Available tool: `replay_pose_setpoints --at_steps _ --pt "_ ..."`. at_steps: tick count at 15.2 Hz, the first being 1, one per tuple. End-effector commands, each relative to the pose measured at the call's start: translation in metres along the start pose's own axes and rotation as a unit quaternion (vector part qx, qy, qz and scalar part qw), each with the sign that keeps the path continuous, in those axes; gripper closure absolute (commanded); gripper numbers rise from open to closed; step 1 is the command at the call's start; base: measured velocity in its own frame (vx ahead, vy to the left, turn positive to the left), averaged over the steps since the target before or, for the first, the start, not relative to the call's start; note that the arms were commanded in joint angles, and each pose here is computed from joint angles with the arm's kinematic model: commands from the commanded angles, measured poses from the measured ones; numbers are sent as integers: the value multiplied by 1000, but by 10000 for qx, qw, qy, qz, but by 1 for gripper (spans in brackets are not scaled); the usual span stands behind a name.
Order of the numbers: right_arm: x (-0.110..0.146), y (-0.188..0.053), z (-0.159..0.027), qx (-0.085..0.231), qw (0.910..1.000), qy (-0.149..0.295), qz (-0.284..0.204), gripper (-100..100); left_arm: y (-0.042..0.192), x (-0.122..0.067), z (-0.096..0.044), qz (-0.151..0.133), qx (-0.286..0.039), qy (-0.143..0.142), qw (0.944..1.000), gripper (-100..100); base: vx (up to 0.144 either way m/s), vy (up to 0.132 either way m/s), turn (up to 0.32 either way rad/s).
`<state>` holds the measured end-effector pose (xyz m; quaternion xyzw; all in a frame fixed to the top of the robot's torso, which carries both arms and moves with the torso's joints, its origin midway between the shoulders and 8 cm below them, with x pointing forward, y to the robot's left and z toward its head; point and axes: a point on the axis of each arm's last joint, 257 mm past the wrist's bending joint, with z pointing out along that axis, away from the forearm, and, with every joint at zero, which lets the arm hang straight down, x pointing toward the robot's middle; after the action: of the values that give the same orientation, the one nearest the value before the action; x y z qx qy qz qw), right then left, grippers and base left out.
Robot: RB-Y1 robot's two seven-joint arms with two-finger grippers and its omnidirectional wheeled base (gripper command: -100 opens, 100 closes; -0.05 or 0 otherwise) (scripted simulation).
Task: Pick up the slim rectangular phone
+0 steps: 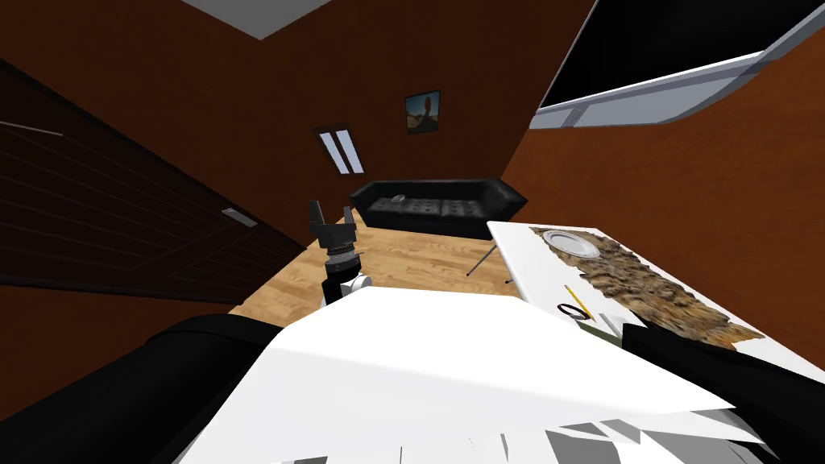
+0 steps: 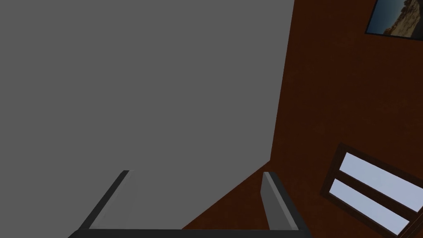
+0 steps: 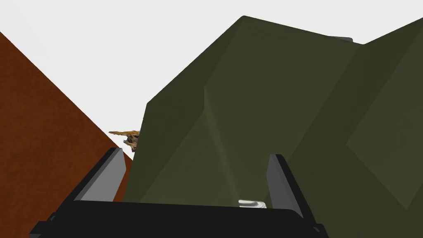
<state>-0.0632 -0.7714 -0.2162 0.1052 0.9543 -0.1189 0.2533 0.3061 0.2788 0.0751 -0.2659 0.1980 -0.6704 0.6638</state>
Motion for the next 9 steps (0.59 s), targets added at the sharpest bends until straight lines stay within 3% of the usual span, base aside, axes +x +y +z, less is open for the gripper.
replay_pose_setpoints --at_steps 1,3,4,6,8,9 --pt "-37 9 19 -107 9983 -575 24 -100 0 0 0 0 0 0 10000 0 -24 10 8" --pt "-72 16 34 -197 9944 -1036 39 -100 0 0 0 0 0 0 10000 0 -25 7 4" --pt "-72 16 34 -197 9944 -1038 39 -100 0 0 0 0 0 0 10000 0 -15 10 56" --pt "-44 8 33 -13 9963 -840 179 -100 0 0 0 0 0 0 10000 0 -25 -9 61" --pt "-47 10 33 -58 9963 -845 142 -100 0 0 0 0 1 0 10000 0 -68 -22 86" --pt "-46 9 33 -40 9963 -841 151 100 0 0 0 0 0 0 10000 0 -18 -6 1"
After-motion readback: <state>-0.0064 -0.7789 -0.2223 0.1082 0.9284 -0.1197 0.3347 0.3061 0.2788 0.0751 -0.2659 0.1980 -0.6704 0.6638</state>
